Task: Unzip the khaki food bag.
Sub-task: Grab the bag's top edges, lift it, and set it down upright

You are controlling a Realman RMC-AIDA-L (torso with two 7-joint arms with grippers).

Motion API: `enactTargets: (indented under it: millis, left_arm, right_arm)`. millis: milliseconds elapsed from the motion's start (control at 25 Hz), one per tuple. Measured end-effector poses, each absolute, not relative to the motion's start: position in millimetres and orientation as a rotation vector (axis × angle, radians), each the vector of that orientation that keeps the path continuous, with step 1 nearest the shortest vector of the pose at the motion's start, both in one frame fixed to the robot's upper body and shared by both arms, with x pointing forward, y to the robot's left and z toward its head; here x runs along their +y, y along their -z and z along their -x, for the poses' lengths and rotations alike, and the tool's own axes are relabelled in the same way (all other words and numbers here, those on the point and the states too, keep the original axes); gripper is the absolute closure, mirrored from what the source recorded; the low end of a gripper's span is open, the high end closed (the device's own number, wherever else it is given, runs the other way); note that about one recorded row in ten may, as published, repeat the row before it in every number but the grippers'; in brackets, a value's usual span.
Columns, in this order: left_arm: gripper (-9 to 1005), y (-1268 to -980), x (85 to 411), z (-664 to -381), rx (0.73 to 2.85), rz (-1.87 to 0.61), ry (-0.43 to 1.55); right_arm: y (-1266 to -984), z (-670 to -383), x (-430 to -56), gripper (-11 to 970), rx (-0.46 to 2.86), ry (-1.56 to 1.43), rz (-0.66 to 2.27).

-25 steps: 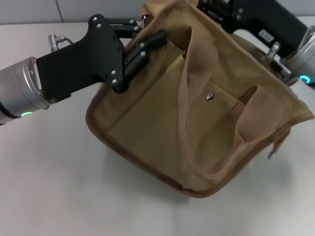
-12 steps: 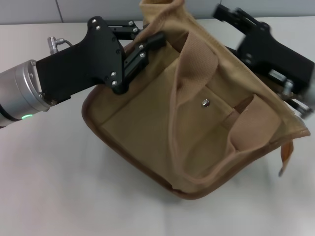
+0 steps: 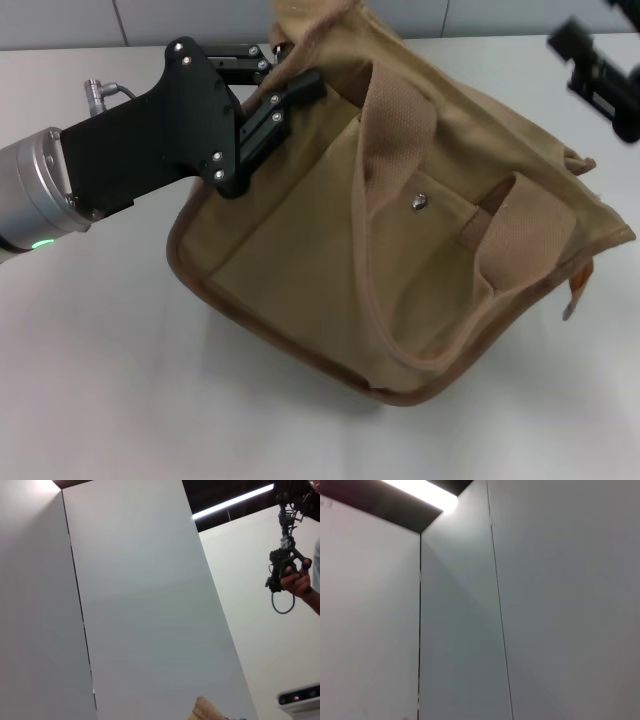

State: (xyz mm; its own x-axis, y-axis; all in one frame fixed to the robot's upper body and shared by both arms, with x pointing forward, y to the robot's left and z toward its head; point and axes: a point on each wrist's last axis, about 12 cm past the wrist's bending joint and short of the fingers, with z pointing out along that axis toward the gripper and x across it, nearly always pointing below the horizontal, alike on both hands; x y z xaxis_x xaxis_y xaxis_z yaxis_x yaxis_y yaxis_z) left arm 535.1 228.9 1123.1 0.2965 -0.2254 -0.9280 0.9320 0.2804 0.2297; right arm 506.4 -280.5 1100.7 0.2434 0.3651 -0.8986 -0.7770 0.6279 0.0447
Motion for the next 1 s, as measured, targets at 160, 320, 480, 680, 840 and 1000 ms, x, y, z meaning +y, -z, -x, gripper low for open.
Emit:
enactTargets:
  millis: [160,320,480,680,840,1000]
  left_arm:
    - [908,-1123.7,227.2,-535.3,0.928,-0.963,0.959]
    - [908,-1126.6,227.6,-536.9,0.931,-0.977,0.97]
    - [908,-1130.1,228.8,-537.9,0.926,-0.999,0.974]
    - [907,-1131.9,227.6,-539.1,0.926,-1.014,0.984]
    - [907,-1134.1,225.0,-540.4,0.922,-1.045,0.989]
    - [907,-1134.1,222.9,-541.1,0.923,-1.054,0.99]
  right_arm:
    - [-1116.2,-531.9,-267.0,119,1.036,-0.838,0.498]
    - [-1131.9,-552.7,-251.9,119,1.091,-0.924,0.595]
    - [-1146.8,-561.4,-243.7,119,1.217,-1.016,0.751]
    - [-1156.4,-565.6,-239.8,119,1.308,-1.054,0.826]
    - [-1168.4,-574.1,-234.4,118,1.397,-1.041,0.887]
    - [-1174.5,-579.8,-226.3,118,1.47,-1.034,0.934]
